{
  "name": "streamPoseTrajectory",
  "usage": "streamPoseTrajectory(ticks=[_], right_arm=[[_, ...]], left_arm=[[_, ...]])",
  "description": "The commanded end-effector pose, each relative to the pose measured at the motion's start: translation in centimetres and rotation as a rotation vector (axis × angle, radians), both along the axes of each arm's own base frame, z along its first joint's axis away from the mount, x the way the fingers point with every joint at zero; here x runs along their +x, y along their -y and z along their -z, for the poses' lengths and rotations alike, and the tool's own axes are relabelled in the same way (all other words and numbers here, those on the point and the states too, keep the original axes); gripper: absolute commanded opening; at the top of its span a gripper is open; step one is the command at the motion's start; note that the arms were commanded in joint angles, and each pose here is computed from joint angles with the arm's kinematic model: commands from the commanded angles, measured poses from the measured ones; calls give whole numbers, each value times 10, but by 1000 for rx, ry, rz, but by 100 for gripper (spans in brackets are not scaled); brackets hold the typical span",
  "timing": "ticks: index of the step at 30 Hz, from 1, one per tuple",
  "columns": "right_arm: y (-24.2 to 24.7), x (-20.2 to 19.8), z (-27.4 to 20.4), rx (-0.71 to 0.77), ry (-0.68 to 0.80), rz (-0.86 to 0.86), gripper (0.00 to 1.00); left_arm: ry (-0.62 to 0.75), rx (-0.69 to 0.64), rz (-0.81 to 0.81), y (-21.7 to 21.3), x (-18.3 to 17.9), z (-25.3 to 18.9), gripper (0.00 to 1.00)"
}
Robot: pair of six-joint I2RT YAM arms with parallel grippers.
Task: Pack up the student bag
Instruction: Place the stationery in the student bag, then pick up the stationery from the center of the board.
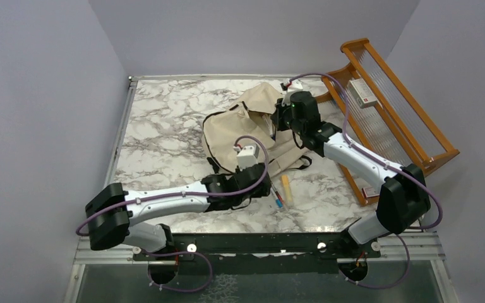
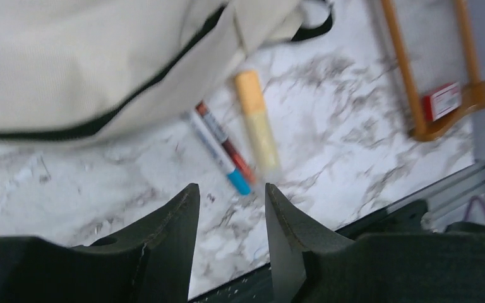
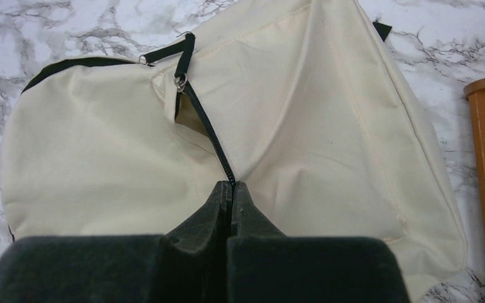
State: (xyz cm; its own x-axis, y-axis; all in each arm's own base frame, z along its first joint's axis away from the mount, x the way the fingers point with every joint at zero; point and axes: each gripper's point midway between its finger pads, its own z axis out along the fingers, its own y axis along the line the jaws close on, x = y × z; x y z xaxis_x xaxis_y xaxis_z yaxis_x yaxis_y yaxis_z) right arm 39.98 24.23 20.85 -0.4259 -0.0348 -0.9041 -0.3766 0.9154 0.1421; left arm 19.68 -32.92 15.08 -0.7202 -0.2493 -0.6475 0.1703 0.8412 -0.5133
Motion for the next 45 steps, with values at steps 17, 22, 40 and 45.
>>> streamPoseTrajectory(ticks=[17, 22, 40, 45], right_arm=[[16, -8, 12, -9, 10, 55, 1], [18, -10, 11, -8, 12, 57, 0], [19, -10, 7, -12, 22, 59, 0], [17, -10, 9, -12, 13, 49, 0]], left_arm=[[-145, 296, -7, 40, -18, 96, 48], [-164, 337, -1, 46, -16, 110, 48], [-214, 470, 18, 13, -31, 143, 28], [-199, 503, 45, -2, -34, 141, 15]])
